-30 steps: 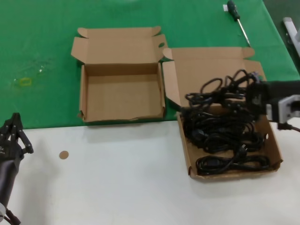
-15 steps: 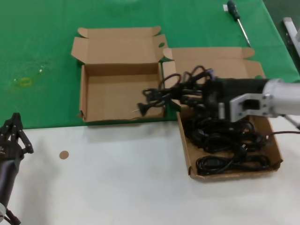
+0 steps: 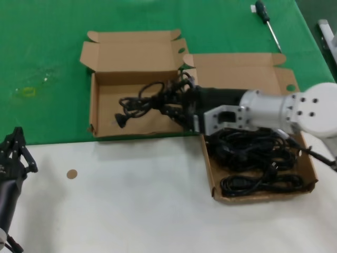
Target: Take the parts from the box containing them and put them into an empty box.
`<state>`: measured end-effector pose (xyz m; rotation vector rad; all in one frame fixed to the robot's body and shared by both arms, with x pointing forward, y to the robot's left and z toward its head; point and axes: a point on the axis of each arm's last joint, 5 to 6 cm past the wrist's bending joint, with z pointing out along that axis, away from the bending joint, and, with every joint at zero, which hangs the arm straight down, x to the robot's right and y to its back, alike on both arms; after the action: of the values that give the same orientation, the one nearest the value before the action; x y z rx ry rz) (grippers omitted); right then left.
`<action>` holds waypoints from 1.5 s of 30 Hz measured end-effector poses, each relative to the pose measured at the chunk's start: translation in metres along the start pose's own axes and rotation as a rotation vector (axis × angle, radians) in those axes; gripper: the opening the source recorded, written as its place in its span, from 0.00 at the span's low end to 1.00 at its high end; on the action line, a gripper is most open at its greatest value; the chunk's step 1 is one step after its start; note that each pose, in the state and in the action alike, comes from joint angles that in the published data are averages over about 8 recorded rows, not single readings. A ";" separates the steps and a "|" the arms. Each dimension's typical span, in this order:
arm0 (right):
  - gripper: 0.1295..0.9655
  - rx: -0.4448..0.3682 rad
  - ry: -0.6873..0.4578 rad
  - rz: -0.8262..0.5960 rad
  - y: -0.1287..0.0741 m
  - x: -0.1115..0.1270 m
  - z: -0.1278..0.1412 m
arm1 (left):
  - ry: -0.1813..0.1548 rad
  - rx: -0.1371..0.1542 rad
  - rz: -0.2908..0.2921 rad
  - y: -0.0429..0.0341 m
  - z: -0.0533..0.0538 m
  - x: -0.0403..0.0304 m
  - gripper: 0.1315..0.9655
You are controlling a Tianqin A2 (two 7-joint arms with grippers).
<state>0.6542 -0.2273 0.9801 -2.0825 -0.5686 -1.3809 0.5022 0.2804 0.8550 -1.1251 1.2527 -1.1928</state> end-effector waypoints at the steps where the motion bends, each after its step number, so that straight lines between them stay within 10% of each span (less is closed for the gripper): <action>1: 0.10 0.000 0.002 0.001 -0.001 0.000 0.005 | 0.000 0.000 0.000 0.0000 0.000 0.0000 0.02; 34: 0.12 -0.065 0.021 0.014 0.015 -0.011 0.070 | 0.000 0.000 0.000 0.0000 0.000 0.0000 0.02; 45: 0.28 -0.066 0.017 0.021 0.016 -0.013 0.070 | 0.000 0.000 0.000 0.0000 0.000 0.0000 0.02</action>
<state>0.7072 -0.1928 0.9431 -2.1200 -0.4996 -1.4222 0.5022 0.2804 0.8550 -1.1251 1.2527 -1.1928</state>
